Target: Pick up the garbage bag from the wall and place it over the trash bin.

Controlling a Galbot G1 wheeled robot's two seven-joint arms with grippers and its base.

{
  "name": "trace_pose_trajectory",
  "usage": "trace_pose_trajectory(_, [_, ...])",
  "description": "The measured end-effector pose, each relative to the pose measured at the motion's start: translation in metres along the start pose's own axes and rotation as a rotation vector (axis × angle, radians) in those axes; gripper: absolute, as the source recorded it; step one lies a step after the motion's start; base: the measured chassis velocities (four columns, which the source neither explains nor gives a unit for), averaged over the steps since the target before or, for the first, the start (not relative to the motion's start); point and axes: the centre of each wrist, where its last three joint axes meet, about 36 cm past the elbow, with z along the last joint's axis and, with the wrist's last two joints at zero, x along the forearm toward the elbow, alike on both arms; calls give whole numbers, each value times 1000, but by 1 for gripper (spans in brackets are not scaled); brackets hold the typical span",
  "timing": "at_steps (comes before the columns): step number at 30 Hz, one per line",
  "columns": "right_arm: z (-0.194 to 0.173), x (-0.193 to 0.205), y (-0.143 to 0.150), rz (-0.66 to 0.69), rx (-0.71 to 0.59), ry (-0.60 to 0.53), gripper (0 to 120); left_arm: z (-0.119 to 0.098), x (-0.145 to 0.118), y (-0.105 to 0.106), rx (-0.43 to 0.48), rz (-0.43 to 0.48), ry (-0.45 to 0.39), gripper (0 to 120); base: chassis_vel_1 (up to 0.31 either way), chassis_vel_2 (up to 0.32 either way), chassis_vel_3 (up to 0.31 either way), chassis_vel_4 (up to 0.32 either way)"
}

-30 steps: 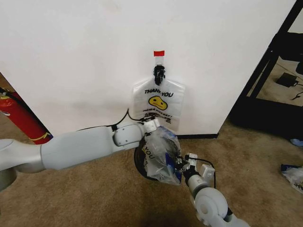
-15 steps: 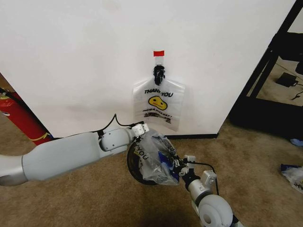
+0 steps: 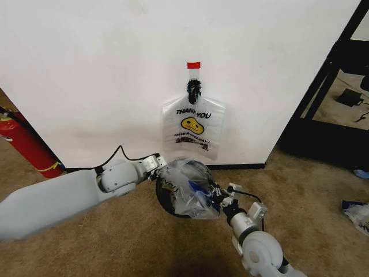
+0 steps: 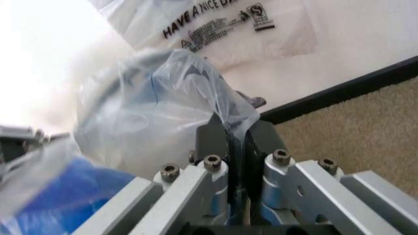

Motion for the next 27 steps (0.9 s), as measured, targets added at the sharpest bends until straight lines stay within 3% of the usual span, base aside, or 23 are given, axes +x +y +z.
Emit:
trace_pose_trajectory(4, [-3, 0, -1, -1, -45, -3, 1, 17, 10, 3, 57, 16, 25, 0, 0, 0, 0, 0])
trace_pose_trajectory(8, [-2, -1, -1, 9, -48, -8, 1, 16, 15, 0, 68, 18, 14, 2, 0, 0, 0, 0])
trace_pose_trajectory(12, [2, -4, -1, 30, -23, -23, 1, 5, 24, -3, 77, -21, -40, 18, 0, 0, 0, 0])
trace_pose_trajectory(15, [3, -5, -1, 35, -17, -27, 1, 1, 27, -4, 79, -34, -52, 23, 0, 0, 0, 0])
trace_pose_trajectory(18, [7, -8, -3, 57, 1, -37, 1, -6, 41, -2, 88, -104, -101, 39, 0, 0, 0, 0])
trace_pose_trajectory(23, [8, -10, -4, 71, 5, -37, 1, 2, 59, -4, 69, -185, -158, 58, 0, 0, 0, 0])
trace_pose_trajectory(25, [7, -10, -5, 72, 9, -37, 1, 4, 64, -7, 74, -190, -190, 63, 0, 0, 0, 0])
trace_pose_trajectory(27, [7, -10, -7, 75, 23, -35, 1, 5, 80, -20, 78, -123, -285, 71, 0, 0, 0, 0])
